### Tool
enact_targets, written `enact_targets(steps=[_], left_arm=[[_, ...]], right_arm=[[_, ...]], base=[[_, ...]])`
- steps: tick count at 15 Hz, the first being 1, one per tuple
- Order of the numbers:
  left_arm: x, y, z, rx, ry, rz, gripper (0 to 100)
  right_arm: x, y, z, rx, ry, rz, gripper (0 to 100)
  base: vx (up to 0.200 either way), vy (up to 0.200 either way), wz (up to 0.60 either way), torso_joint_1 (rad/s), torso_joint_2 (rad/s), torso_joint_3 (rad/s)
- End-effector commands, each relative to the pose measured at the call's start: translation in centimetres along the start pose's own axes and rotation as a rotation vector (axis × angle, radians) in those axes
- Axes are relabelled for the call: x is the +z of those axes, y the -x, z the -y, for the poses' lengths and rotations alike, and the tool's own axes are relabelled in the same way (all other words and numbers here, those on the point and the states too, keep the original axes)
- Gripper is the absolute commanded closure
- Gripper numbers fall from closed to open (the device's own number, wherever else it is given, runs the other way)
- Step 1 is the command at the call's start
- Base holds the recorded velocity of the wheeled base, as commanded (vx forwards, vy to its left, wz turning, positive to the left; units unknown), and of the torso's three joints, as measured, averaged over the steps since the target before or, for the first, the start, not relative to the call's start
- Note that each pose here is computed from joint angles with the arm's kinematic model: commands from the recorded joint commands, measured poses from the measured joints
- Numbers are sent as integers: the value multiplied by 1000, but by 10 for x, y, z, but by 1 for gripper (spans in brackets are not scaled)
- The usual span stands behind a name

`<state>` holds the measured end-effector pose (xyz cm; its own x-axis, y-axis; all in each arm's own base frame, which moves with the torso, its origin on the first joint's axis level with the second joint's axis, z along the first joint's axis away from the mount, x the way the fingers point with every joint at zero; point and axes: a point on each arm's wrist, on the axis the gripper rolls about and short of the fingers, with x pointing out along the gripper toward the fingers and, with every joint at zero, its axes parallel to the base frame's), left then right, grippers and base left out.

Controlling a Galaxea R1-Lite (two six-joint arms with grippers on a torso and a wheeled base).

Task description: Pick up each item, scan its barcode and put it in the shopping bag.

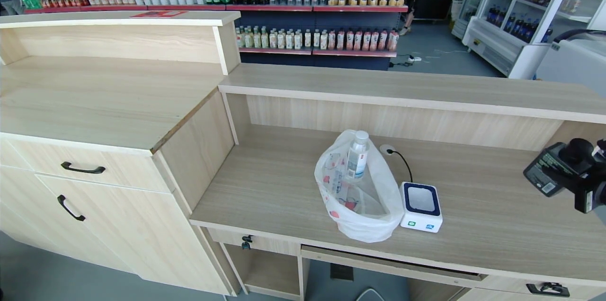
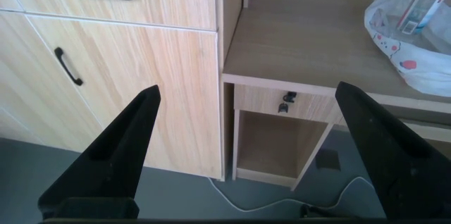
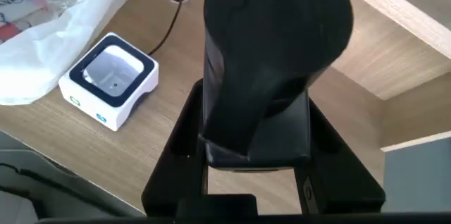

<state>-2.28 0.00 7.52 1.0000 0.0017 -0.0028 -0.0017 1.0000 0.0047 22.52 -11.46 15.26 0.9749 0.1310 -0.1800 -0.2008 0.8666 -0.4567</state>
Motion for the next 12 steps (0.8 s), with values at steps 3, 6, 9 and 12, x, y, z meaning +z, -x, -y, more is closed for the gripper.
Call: enact_targets(steps=[3,6,9,12], left_arm=[[0,0,0,1,0,-2,0],[0,0,0,1,0,-2,0],[0,0,0,0,0,-2,0],[0,0,0,1,0,-2,0]], right_arm=[[40,3,-21,-35,45,70,100],[68,-20,-66,28,-19,119,100],[59,-41,-93,155,-54,73,100],[31,-65,-113,248,-79,-38,100]], base=[[0,0,600,-2,1,2],[0,0,600,4,-1,1],[0,0,200,-1,1,1],[0,0,0,0,0,0]])
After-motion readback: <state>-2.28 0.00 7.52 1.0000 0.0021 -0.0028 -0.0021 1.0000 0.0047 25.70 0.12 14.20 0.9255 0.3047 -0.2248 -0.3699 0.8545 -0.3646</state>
